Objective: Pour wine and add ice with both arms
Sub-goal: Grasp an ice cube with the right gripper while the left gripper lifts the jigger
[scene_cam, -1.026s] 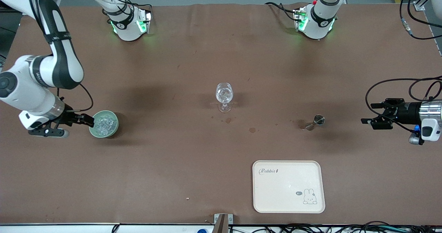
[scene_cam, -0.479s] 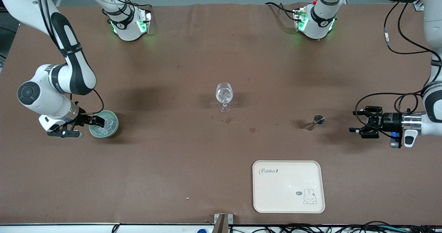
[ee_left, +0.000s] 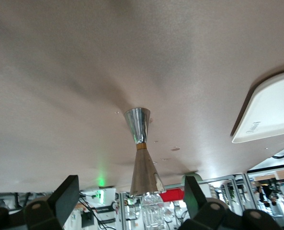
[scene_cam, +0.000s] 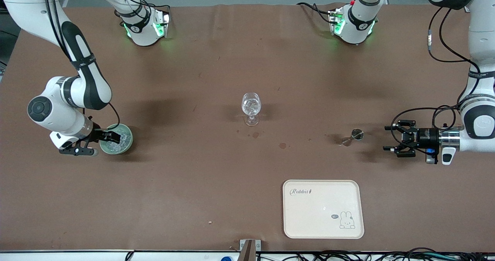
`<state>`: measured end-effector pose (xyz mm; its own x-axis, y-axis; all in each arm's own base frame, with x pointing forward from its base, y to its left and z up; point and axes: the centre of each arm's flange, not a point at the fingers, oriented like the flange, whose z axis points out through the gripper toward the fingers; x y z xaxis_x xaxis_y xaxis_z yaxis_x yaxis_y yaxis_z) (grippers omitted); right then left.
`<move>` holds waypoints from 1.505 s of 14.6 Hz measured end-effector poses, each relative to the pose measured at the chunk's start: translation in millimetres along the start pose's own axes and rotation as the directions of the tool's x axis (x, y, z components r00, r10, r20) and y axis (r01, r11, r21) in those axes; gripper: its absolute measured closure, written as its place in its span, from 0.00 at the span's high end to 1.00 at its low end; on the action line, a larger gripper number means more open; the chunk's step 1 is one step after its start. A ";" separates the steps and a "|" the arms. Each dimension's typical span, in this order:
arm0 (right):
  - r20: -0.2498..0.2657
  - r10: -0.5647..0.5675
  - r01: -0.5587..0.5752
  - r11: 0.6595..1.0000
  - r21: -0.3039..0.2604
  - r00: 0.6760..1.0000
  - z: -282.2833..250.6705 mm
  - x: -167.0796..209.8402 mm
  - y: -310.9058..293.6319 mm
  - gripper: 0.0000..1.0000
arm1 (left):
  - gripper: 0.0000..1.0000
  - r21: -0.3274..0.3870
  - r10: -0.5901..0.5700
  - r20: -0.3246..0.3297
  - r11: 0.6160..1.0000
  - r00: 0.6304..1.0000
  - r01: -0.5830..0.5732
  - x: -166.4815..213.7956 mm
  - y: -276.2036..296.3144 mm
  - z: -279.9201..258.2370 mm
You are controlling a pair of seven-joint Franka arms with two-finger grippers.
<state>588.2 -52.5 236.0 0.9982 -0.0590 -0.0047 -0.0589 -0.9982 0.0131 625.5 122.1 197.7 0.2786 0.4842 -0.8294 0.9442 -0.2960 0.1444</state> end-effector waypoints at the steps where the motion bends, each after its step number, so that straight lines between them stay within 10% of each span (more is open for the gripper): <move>1: 0.001 0.002 -0.002 1.000 0.002 1.000 0.9 -0.1 -0.5 0.96 | 0.97 -0.017 -0.014 0.019 1.000 1.000 0.015 4.8 -0.8 5.2; 14: 0.027 0.013 -0.013 1.000 0.028 1.000 18.0 -6.6 -14.2 0.82 | 0.91 -0.075 -0.170 0.226 0.979 0.959 0.191 36.0 -25.4 76.7; 22: 0.023 0.016 -0.017 0.999 0.028 1.000 17.4 -6.1 -13.6 0.52 | 0.88 -0.086 -0.188 0.269 0.972 0.945 0.218 34.6 -24.7 96.6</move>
<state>582.8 -38.8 218.5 0.9968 -0.0751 -0.0280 -0.0756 -0.9970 -0.0145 594.8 66.6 113.3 0.0383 0.2913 -0.9559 0.9938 -0.1111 0.0059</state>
